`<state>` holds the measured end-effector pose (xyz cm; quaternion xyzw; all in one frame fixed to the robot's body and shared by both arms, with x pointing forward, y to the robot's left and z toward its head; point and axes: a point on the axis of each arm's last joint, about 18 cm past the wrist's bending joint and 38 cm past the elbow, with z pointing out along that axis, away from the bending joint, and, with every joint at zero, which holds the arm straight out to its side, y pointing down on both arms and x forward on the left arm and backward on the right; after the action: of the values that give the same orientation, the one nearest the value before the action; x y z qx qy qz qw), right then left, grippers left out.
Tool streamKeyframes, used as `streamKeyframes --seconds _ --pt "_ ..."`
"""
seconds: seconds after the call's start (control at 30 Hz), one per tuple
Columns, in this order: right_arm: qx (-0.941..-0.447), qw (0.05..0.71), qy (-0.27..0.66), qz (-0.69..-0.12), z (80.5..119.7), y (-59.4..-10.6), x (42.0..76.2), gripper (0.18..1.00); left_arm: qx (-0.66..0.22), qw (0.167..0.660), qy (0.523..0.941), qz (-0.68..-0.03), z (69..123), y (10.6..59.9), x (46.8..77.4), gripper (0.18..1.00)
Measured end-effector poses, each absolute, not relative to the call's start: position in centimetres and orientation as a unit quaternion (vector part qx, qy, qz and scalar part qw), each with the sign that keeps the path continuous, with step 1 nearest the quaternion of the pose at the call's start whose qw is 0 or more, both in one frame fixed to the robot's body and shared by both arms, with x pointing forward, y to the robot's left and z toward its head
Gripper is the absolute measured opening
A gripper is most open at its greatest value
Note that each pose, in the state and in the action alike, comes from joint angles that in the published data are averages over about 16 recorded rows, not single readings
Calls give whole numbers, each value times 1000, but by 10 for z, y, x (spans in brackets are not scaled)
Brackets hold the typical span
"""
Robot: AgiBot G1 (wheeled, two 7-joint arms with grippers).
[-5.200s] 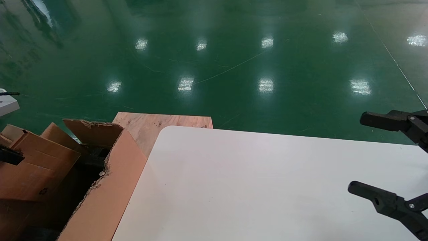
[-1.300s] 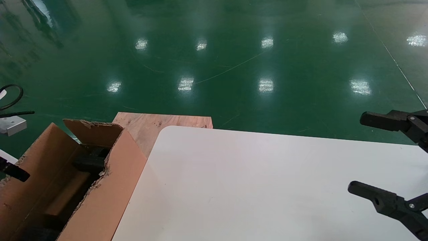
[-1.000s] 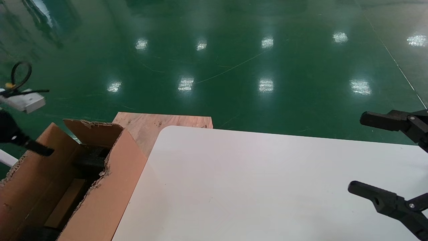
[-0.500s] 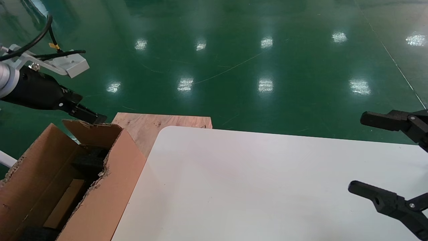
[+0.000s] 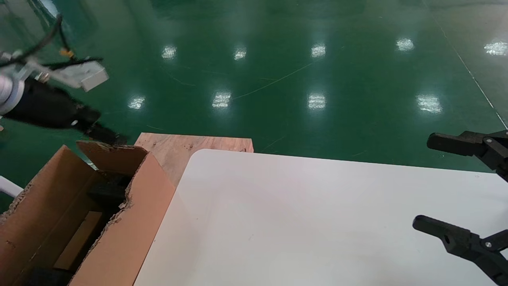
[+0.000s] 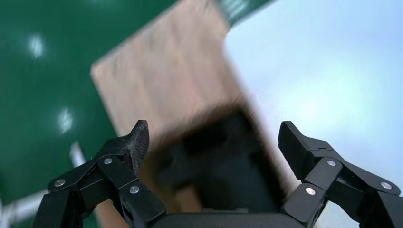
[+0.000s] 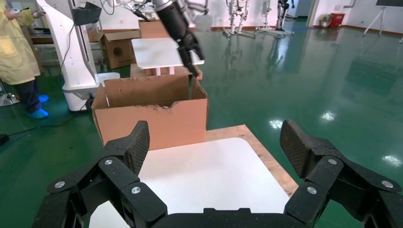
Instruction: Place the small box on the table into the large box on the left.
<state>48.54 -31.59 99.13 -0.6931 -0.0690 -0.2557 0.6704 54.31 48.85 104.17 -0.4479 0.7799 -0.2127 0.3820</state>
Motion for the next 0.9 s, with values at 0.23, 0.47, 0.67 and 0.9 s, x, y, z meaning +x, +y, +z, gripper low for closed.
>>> streamKeyframes --seconds 0.23,0.47,0.67,0.9 --pt "-693 670 -69 -256 991 -316 485 1001 -383 347 816 -258 1029 447 553 1001" --pt "-693 670 -69 -256 991 -316 485 1001 -307 309 844 -312 1016 405 558 1001" --pt "-693 670 -69 -256 991 -316 485 1001 -241 280 856 -361 1007 372 556 1001" --pt "-693 670 -69 -256 991 -316 485 1001 -165 251 856 -421 999 341 548 1001"
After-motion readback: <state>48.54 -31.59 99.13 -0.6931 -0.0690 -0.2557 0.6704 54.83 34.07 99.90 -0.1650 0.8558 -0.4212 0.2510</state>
